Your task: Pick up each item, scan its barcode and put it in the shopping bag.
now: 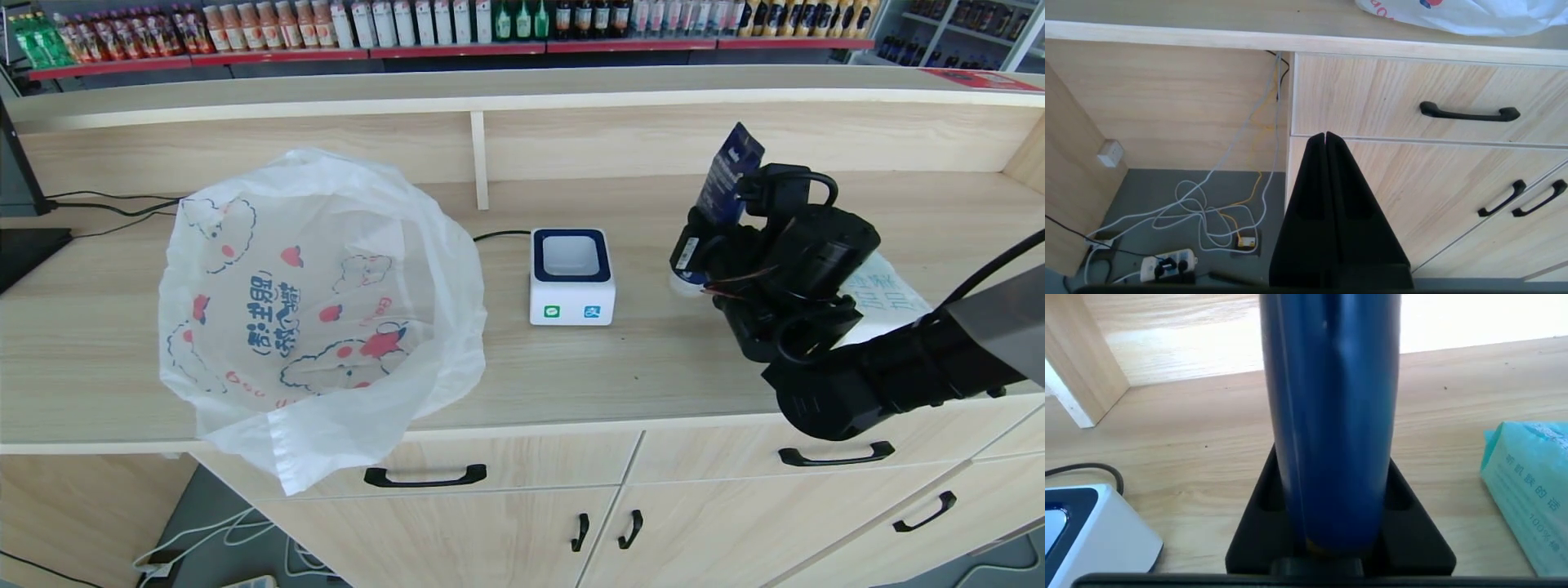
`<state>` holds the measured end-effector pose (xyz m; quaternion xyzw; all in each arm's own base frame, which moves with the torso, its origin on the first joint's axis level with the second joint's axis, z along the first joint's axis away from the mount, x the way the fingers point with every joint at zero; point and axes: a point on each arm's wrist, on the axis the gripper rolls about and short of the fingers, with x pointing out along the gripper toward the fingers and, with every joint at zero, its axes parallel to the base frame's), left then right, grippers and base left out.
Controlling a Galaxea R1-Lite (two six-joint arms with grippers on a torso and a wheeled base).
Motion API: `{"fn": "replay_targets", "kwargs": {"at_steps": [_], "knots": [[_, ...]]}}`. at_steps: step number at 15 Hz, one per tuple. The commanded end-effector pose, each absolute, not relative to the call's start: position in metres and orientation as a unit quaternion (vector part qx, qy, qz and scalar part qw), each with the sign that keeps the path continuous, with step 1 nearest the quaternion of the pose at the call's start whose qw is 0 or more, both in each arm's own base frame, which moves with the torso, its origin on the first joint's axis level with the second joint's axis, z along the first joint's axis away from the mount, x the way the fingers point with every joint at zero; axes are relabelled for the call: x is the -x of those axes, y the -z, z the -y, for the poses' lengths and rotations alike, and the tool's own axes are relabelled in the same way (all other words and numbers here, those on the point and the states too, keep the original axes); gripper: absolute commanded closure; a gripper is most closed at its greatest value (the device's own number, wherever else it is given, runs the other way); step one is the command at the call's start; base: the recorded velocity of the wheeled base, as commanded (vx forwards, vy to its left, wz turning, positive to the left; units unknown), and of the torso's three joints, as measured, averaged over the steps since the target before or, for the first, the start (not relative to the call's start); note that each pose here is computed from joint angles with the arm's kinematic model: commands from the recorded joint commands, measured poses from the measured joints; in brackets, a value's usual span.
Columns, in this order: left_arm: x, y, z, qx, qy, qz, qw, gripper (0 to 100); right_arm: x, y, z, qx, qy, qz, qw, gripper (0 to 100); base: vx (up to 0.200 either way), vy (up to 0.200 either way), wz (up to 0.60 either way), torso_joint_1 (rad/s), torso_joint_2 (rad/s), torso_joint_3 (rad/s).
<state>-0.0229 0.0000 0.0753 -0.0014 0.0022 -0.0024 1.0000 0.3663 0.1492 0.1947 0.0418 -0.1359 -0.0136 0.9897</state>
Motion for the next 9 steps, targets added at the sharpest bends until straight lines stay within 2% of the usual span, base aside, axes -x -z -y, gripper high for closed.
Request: {"fn": "replay_targets", "kwargs": {"at_steps": [1, 9], "knots": [[0.023, -0.075, 0.000, 0.002, 0.002, -0.002, 1.000, 100, -0.364, -0.197, -0.150, -0.044, 0.011, 0.138, 0.989, 100, 0.000, 0.000, 0.00, 0.000, 0.00, 0.000], [0.023, -0.075, 0.000, 0.002, 0.002, -0.002, 1.000, 100, -0.308, -0.232, -0.152, -0.063, -0.009, 0.162, 0.985, 100, 0.000, 0.000, 0.00, 0.000, 0.00, 0.000]]}}
